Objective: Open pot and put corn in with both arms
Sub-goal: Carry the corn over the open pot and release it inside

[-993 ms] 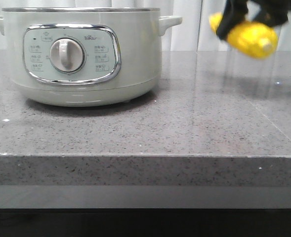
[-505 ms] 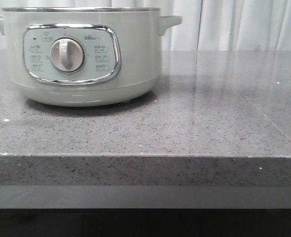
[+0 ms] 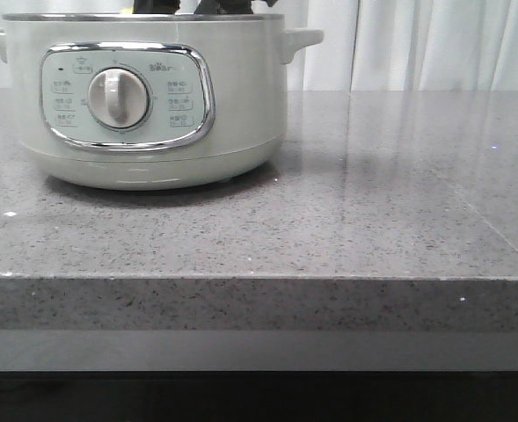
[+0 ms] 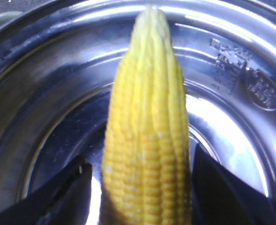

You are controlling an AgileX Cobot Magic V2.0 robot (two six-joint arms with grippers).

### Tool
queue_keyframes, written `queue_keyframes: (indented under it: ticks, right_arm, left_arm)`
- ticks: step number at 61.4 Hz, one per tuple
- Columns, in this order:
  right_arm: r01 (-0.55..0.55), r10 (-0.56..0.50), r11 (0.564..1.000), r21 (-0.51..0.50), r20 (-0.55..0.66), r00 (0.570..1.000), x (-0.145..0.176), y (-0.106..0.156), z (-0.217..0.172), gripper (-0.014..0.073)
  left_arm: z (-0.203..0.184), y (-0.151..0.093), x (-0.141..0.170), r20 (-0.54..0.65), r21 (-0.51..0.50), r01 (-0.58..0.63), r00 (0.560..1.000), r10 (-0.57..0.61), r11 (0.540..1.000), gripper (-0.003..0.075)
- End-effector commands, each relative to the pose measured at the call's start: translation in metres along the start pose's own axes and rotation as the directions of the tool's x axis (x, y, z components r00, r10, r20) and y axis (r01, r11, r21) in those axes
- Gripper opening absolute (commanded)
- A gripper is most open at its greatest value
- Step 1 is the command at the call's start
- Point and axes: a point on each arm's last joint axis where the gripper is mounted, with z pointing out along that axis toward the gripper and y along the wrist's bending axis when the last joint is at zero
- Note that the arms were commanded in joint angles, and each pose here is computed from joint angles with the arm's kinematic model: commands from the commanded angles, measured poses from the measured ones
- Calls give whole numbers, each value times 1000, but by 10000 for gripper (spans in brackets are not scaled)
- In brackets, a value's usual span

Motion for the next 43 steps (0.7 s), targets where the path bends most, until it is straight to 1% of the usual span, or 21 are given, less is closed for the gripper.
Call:
queue_keyframes:
  ticks: [1, 14, 19, 22, 25, 26, 31, 37, 43]
  right_arm:
    - [23, -23, 1000, 1, 149, 989, -30, 9, -39, 538]
    - [26, -26, 1000, 2, 165, 986, -33, 10, -47, 536]
    - [28, -28, 1000, 2, 173, 985, -35, 11, -51, 491]
    - [31, -31, 1000, 4, 179, 983, -36, 12, -55, 428]
    - [35, -35, 999, 6, 185, 982, -37, 12, -58, 346]
    - [37, -37, 999, 8, 186, 982, -37, 13, -59, 334]
    - [52, -55, 998, 24, 199, 978, -40, 13, -64, 190]
    - [73, -83, 996, 55, 209, 974, -42, 10, -72, 60]
    - [76, -96, 993, 94, 222, 970, -45, 0, -84, -43]
  left_arm:
    - [-8, -3, -18, 157, 20, 13, 987, -16, 1000, 116]
    - [-8, -3, -18, 157, 20, 13, 987, -16, 1000, 116]
    - [-8, -3, -18, 157, 20, 13, 987, -16, 1000, 116]
    - [-8, -3, -18, 157, 20, 13, 987, -16, 1000, 116]
    - [-8, -3, -18, 157, 20, 13, 987, -16, 1000, 116]
    - [-8, -3, -18, 157, 20, 13, 987, -16, 1000, 116]
    - [-8, -3, -18, 157, 20, 13, 987, -16, 1000, 116]
    - [-8, -3, -18, 157, 20, 13, 987, -16, 1000, 116]
    - [-8, -3, -18, 157, 20, 13, 987, -16, 1000, 116]
